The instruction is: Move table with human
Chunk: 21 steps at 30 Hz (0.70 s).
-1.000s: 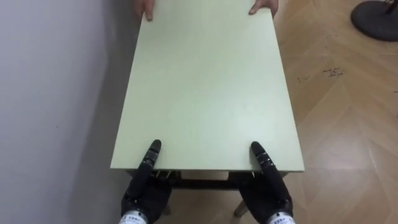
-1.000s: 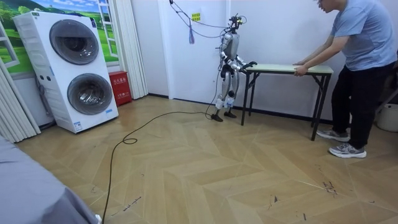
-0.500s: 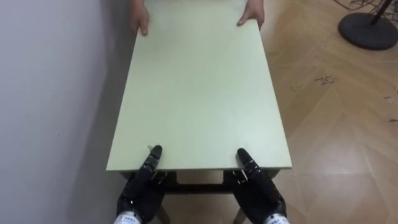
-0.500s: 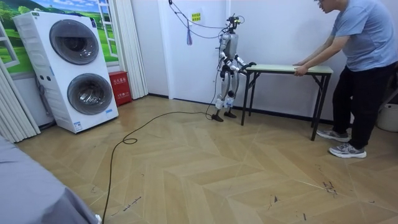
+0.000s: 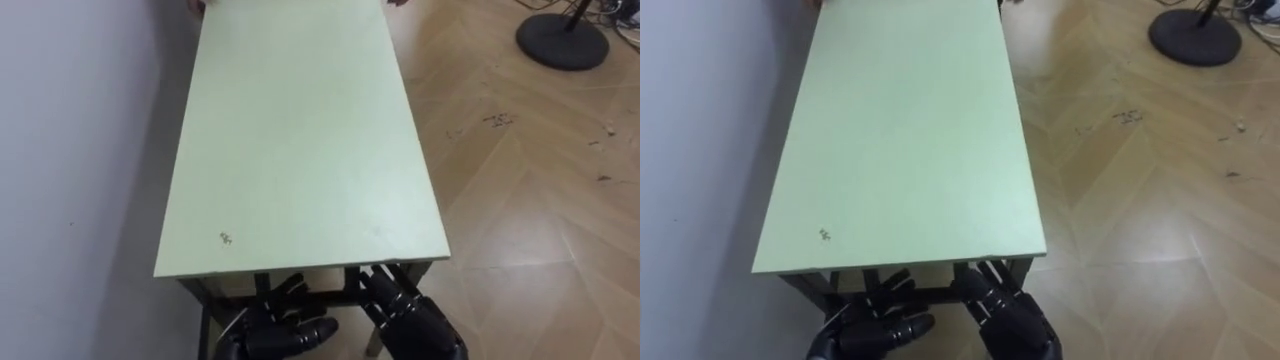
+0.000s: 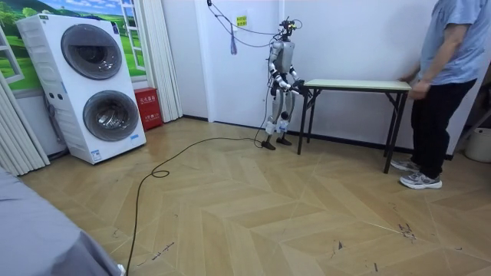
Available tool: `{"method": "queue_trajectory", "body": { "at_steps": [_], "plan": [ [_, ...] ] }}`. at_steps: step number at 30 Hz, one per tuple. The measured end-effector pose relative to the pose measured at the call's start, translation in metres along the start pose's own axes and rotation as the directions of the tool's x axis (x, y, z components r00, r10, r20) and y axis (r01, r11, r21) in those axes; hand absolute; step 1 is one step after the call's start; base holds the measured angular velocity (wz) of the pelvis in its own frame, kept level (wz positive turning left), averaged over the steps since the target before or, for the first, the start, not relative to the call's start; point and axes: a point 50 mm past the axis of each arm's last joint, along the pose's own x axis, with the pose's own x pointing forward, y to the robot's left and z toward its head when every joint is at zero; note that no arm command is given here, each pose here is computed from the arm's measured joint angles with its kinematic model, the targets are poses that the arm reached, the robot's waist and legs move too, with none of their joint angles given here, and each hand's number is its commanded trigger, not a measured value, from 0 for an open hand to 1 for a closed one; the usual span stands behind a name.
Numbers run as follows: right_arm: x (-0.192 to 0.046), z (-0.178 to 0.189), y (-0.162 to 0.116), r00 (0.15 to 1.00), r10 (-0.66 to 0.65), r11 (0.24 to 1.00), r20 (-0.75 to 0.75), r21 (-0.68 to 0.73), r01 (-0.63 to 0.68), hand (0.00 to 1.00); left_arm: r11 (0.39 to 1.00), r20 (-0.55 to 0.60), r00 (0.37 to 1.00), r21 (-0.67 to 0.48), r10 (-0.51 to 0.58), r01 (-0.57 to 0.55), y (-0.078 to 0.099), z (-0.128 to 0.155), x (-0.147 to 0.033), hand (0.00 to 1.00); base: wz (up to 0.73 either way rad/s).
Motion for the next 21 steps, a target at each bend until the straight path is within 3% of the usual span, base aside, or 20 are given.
{"method": "queue_trajectory", "body": {
  "at_steps": [6,12,16,21],
  "plan": [
    [-0.006,0.005,-0.003,0.997,0.047,0.993,-0.061,-0.101,-0.053,0.0,0.994,-0.021,0.996,0.062,-0.083,0.084,-0.003,0.006,0.002,0.0,0.0],
    [-0.011,0.0,-0.012,0.982,0.022,0.969,-0.188,-0.239,-0.067,0.0,0.971,-0.084,0.991,0.207,-0.099,0.115,-0.004,0.006,0.003,0.0,0.0],
    [-0.019,-0.004,-0.028,0.952,-0.098,0.924,-0.289,-0.382,-0.021,0.0,0.951,-0.116,0.993,0.302,-0.032,0.066,0.008,0.007,-0.002,0.0,0.0],
    [-0.034,-0.012,-0.051,0.893,-0.287,0.865,-0.346,-0.494,0.087,0.0,0.928,-0.184,0.973,0.366,0.139,-0.064,0.033,-0.012,-0.013,0.0,-0.06]
  ]
}}
